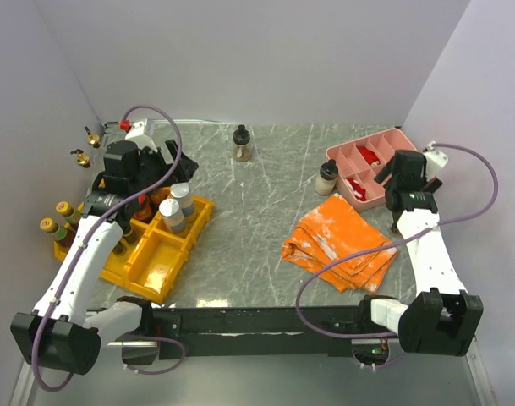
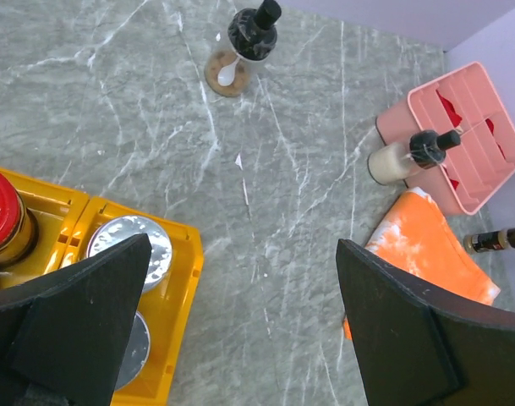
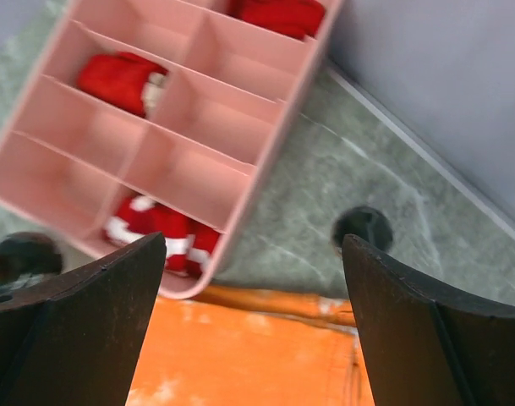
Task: Organize the condiment bottles
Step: Pick up the bottle from the center of the board.
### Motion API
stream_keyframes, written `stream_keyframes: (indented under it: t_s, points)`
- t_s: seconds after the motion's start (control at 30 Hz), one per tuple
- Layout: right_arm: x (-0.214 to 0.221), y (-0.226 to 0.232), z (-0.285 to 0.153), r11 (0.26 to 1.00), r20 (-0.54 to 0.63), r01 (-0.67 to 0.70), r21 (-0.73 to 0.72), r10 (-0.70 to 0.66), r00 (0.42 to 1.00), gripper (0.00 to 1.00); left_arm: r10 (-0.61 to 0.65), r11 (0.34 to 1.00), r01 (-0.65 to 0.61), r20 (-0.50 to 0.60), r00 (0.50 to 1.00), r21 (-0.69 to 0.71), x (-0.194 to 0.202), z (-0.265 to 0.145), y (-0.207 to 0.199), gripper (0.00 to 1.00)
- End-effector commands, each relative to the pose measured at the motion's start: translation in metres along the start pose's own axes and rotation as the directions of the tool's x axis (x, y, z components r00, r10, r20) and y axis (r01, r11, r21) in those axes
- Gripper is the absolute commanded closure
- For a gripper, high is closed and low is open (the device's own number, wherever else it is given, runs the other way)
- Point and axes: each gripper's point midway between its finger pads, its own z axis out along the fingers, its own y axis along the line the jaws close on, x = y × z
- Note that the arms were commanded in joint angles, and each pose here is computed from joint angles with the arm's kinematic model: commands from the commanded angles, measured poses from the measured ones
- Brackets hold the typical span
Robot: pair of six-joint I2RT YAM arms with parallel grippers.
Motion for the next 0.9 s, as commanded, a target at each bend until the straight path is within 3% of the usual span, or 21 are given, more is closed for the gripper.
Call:
stream_keyframes:
  t_s: [0.0,0.27,0.87]
  points:
    - [0.015,-0.016,0.005,0.997,-0.018,-0.082,-0.011,0.082,0.996,0.08,0.035,0.998,-0.038,0.057,0.998,0.058,-0.009,-0.001,-0.009,0.04]
    - [0.062,-0.048,0.043,0.985,-0.158,-0.154,0.075,0.164,0.974,0.11,0.023,0.999,-0.025,0.058,0.998,0.031,-0.002,-0.002,-0.002,0.04]
    - [0.070,-0.066,0.057,0.976,-0.134,-0.147,0.161,0.169,0.977,0.14,0.030,0.999,-0.029,0.098,0.995,-0.013,-0.007,-0.008,0.003,0.03]
